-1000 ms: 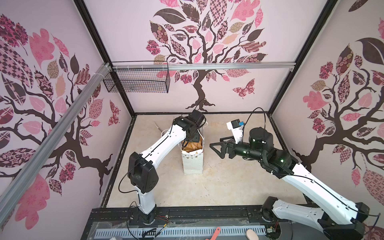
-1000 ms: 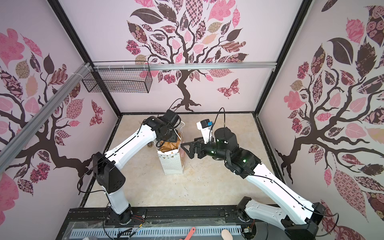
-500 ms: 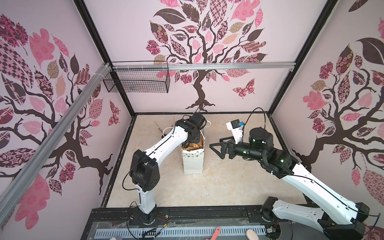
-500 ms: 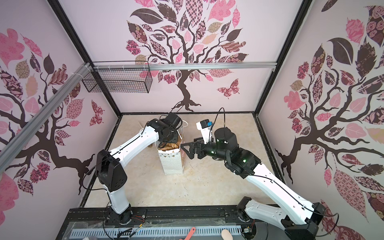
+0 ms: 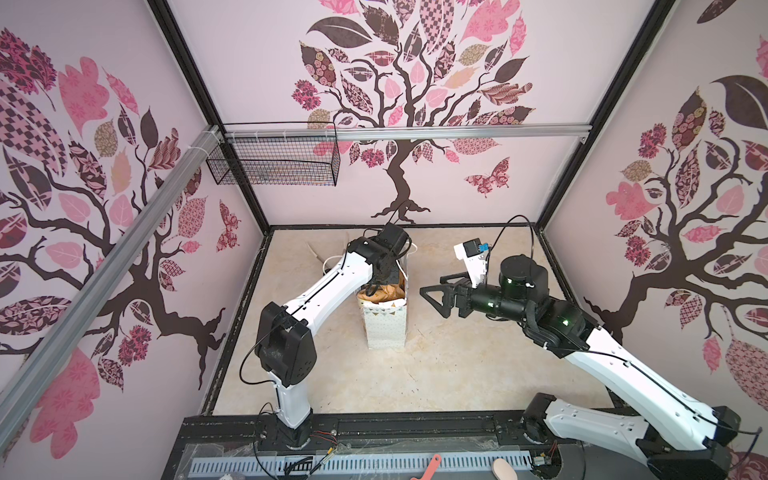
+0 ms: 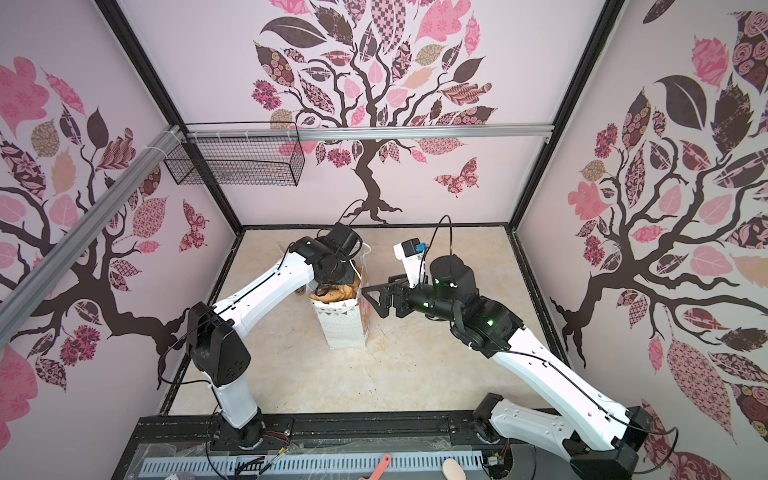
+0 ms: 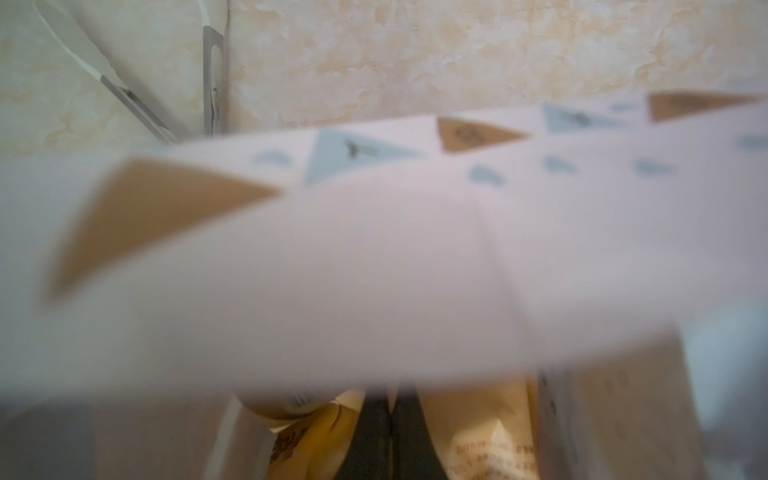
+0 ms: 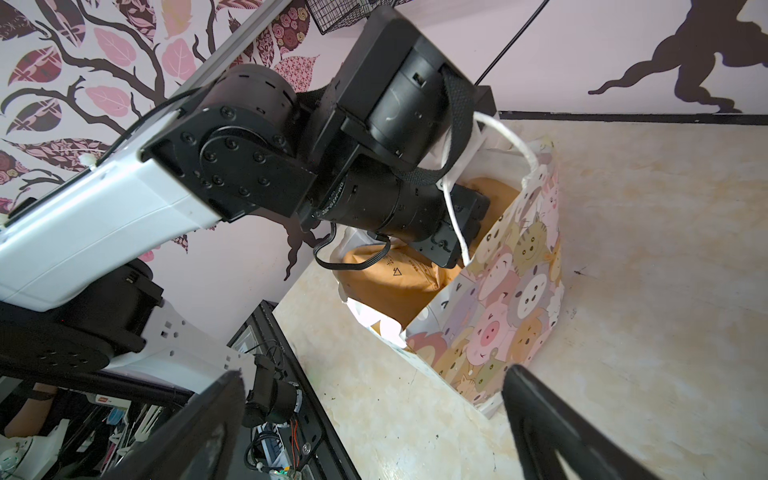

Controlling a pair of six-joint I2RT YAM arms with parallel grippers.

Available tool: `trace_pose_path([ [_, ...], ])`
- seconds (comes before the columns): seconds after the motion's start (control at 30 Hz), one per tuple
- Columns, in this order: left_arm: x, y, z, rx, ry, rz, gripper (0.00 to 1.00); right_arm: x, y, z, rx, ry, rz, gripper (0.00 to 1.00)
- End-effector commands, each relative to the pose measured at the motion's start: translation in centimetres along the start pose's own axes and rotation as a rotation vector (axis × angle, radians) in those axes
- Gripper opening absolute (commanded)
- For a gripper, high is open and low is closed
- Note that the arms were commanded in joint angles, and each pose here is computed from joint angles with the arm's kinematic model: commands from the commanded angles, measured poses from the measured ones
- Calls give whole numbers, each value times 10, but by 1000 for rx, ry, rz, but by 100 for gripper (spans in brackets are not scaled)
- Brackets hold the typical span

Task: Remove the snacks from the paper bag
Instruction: 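Grasp the tan wrapper with the left gripper while the right gripper hovers beside, then lift the tan wrapper out of the bag with the left gripper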

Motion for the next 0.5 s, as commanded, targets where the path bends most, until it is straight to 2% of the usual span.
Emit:
trace_pose_path([
  [0.0,7,1,28,-65,-56,14,0,13,7,14,2,-54,6,100],
  [0.27,26,5,75,-128,-176,40,0,14,7,14,5,-62,0,100],
  [0.47,31,8,94,-150,-221,50,0,13,6,12,3,-62,-3,100],
])
Point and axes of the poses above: each gripper's point midway between its finger pads, its own z axis back along the fingers, its own y axis along the line the jaws close on, x = y × z, the point moved 5 cm from there along z, back along the fingers, and after that the axes turned 8 degrees about z, right-handed, at the moved point
